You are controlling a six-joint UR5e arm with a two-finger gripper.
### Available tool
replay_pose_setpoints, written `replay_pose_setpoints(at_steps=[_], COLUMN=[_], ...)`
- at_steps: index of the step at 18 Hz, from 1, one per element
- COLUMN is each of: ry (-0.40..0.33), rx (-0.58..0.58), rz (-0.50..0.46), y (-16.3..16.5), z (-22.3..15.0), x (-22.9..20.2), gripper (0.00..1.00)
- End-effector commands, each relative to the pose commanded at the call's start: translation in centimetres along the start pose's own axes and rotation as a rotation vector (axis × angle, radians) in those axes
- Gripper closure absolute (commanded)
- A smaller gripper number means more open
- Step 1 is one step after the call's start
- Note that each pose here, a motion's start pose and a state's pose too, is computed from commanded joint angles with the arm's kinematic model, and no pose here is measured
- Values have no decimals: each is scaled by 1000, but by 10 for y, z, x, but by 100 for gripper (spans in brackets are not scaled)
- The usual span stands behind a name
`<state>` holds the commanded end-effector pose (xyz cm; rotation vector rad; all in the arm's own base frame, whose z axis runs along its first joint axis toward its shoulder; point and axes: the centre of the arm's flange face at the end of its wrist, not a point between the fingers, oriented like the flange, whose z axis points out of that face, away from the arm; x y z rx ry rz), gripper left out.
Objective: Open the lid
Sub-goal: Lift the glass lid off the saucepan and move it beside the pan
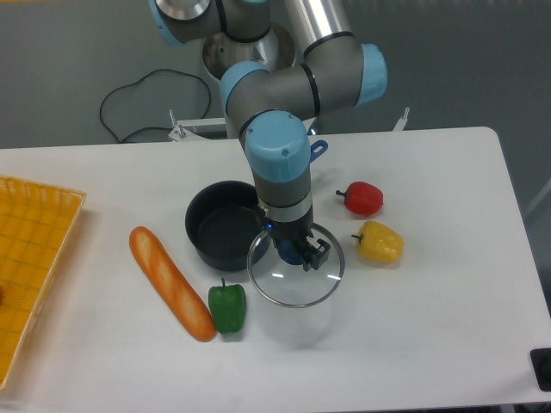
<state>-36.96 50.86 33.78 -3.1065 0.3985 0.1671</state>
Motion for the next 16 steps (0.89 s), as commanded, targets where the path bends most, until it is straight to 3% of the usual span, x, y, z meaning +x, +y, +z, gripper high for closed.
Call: replay_pose_setpoints(at_steps=[16], ry=[1], rx=[-1], rz=[-6], y=[3], z=[1], x=[-2], gripper=[45])
